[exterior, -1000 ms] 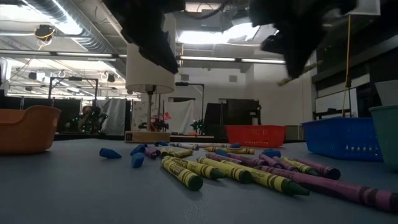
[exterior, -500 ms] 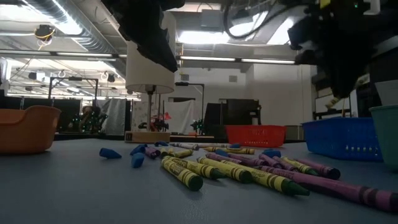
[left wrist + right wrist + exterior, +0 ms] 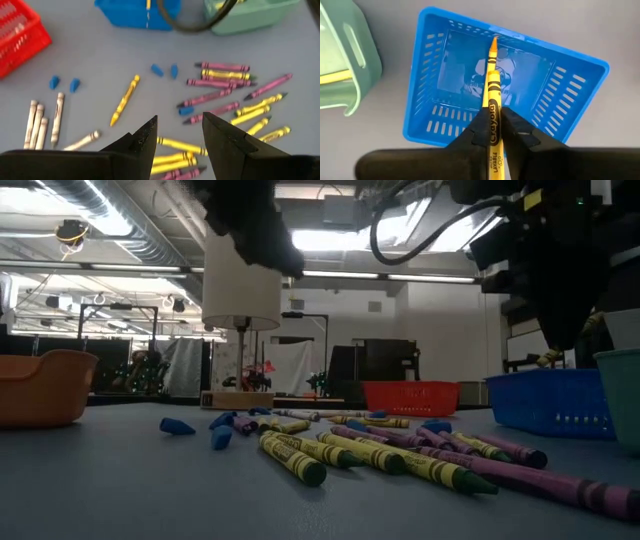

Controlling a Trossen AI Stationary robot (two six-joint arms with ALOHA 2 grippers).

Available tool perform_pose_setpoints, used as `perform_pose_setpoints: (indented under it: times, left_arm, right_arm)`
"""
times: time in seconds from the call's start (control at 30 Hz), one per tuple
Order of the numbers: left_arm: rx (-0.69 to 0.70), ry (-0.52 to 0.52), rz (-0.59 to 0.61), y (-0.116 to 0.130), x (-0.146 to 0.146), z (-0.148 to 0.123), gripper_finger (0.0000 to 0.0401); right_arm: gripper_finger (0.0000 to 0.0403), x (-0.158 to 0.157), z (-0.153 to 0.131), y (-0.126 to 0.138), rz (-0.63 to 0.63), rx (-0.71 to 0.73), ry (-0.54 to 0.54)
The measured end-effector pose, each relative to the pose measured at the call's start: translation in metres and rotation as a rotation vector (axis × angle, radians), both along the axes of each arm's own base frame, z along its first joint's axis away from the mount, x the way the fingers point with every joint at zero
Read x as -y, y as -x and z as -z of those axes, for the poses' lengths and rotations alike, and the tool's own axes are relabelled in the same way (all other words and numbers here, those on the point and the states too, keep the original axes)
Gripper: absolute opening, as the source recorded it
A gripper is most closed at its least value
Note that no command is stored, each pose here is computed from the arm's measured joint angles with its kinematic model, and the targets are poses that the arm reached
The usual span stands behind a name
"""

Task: Sort crayons
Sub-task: Put the yellow crayon into the blue bin, then put the violet crayon into the orange bin

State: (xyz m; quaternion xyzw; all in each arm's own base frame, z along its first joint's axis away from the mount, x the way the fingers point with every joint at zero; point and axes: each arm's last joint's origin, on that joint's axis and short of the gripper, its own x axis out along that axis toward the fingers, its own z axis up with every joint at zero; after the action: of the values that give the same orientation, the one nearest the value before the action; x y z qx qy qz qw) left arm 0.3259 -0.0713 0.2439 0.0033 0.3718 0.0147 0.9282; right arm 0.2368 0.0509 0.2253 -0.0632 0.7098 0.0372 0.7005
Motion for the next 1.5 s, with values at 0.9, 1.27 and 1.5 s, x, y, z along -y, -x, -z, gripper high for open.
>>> perform_pose_setpoints:
  times: [0.9, 1.27, 1.5]
  left_arm:
    - [0.012, 0.066, 0.168, -0.055, 0.017, 0.088, 0.0141]
    - [-0.077, 0.116, 0.206, -0.06, 0.012, 0.122, 0.0141]
    - [-0.088, 0.082, 0.271, -0.059, 0.013, 0.124, 0.0141]
  right_arm:
    - [0.0139, -0.001, 0.0, -0.005, -0.001, 0.054, -0.012]
    - [0.0138, -0.001, 0.0, -0.005, -0.001, 0.054, -0.012]
    - [0.0138, -0.001, 0.0, -0.006, -0.001, 0.062, -0.014]
